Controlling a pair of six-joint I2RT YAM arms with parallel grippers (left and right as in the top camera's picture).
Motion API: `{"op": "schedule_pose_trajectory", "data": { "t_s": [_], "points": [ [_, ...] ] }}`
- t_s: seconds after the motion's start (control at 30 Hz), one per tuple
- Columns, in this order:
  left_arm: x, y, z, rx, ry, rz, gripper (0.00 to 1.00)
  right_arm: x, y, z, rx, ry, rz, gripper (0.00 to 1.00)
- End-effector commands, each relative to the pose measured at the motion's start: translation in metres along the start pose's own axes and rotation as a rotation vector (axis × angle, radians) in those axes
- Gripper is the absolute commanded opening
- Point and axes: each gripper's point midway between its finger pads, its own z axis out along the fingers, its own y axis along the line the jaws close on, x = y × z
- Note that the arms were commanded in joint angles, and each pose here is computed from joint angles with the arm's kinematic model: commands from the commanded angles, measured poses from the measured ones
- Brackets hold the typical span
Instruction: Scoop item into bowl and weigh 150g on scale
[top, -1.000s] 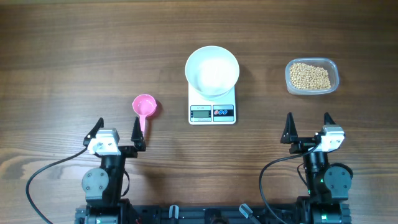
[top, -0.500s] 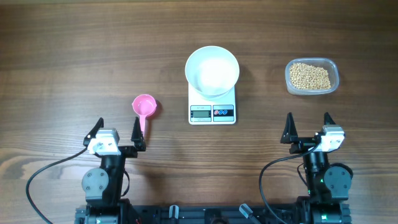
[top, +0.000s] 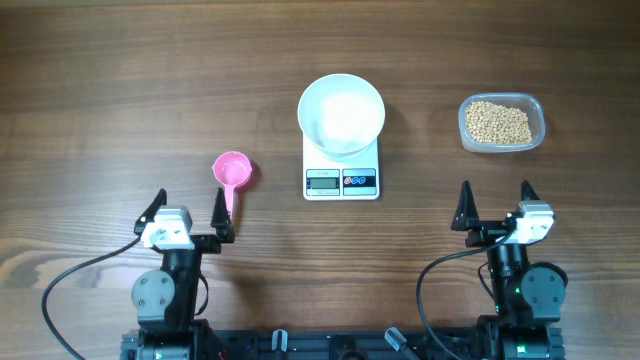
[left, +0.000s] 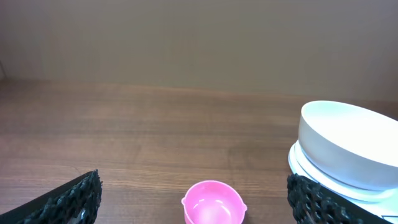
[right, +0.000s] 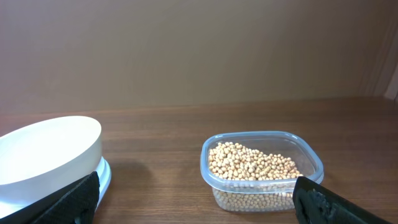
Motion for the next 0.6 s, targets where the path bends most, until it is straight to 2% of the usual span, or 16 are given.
{"op": "schedule_pose_trajectory", "data": {
  "t_s": [0.0,0.13,0.37,0.43,0.57],
  "points": [
    [-0.008,-0.003,0.0,0.015,-0.038,0.024,1.0,-0.002,0.002,-0.001,-0.013,-0.011,-0.013,1.0],
    [-0.021,-0.019,-0.002,0.104,-0.092,0.031,1.0,-0.002,0.002,-0.001,-0.013,-0.011,-0.012,1.0],
    [-0.044,-0.02,-0.005,0.104,-0.185,0.039,1.0,-0.002,0.002,-0.001,-0.013,-0.011,-0.013,1.0],
    [-0.055,-0.029,-0.009,0.156,-0.231,0.05,1.0,-0.002,0.002,-0.001,-0.013,-0.011,-0.012,1.0],
    [-0.088,-0.032,-0.019,0.162,-0.363,0.065,1.0,-0.002,0.002,-0.001,-0.013,-0.011,-0.013,1.0]
  ]
}}
